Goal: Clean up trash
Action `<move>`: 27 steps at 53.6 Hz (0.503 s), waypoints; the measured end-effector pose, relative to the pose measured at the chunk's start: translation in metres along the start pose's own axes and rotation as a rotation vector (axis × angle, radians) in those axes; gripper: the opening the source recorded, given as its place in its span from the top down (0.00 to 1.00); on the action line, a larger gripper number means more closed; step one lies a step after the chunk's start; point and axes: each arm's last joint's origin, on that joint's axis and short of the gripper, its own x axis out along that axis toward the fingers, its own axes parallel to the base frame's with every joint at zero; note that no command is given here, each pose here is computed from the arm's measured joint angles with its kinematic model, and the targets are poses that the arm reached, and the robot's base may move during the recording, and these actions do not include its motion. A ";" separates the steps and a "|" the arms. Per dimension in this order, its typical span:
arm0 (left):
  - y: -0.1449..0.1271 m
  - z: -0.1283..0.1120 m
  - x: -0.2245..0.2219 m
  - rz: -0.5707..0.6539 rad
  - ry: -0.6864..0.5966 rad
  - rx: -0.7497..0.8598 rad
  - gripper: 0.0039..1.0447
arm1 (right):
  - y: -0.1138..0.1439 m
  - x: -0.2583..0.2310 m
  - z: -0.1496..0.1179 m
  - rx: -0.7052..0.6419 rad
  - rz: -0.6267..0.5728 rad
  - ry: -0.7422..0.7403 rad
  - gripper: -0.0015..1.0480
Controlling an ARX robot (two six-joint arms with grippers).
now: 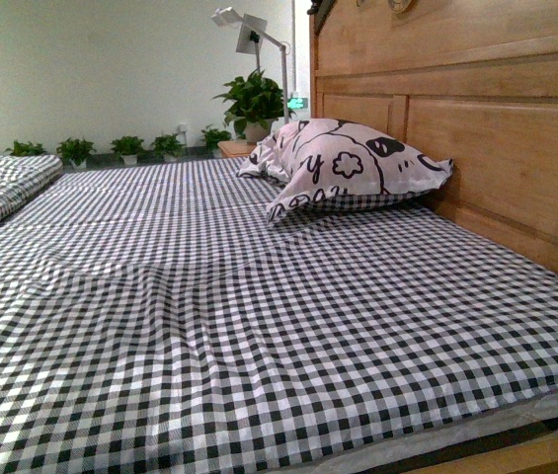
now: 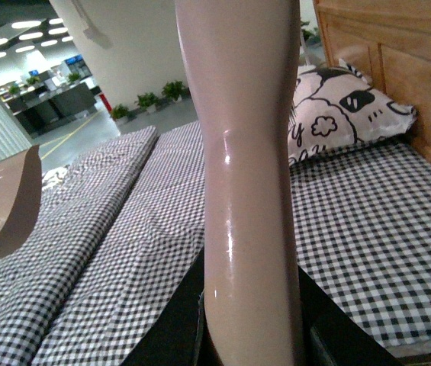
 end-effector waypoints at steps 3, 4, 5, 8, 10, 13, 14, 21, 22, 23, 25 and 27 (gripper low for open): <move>-0.001 -0.003 -0.005 0.002 -0.003 -0.026 0.75 | 0.000 -0.001 0.000 -0.014 -0.004 -0.006 0.82; -0.002 -0.005 -0.007 -0.001 -0.004 -0.035 0.75 | 0.000 -0.001 0.000 -0.020 -0.011 -0.009 0.82; -0.002 -0.005 -0.008 -0.002 -0.005 -0.040 0.75 | -0.001 -0.002 0.001 -0.023 -0.015 -0.010 0.82; -0.002 -0.008 -0.011 -0.002 -0.003 -0.062 0.75 | -0.002 -0.001 0.000 -0.037 -0.037 -0.010 0.82; -0.003 -0.011 -0.013 -0.011 -0.001 -0.076 0.75 | -0.004 -0.001 -0.002 -0.047 -0.055 -0.003 0.82; -0.004 -0.014 -0.014 -0.017 0.003 -0.091 0.75 | -0.006 0.000 -0.003 -0.064 -0.093 0.001 0.82; -0.004 -0.014 -0.014 -0.017 0.005 -0.096 0.75 | -0.007 0.000 -0.003 -0.068 -0.110 0.001 0.82; -0.005 -0.015 -0.015 -0.020 0.006 -0.111 0.75 | -0.008 0.000 -0.003 -0.087 -0.117 0.003 0.82; -0.005 -0.015 -0.015 -0.020 0.006 -0.111 0.75 | -0.008 0.000 -0.003 -0.087 -0.117 0.003 0.82; -0.005 -0.015 -0.015 -0.019 0.006 -0.112 0.75 | -0.008 0.000 -0.003 -0.089 -0.116 0.003 0.82; -0.004 -0.015 -0.015 -0.019 0.006 -0.113 0.75 | -0.008 0.000 -0.003 -0.090 -0.117 0.002 0.82; -0.004 -0.015 -0.015 -0.019 0.006 -0.115 0.75 | -0.008 0.000 -0.003 -0.090 -0.117 0.003 0.82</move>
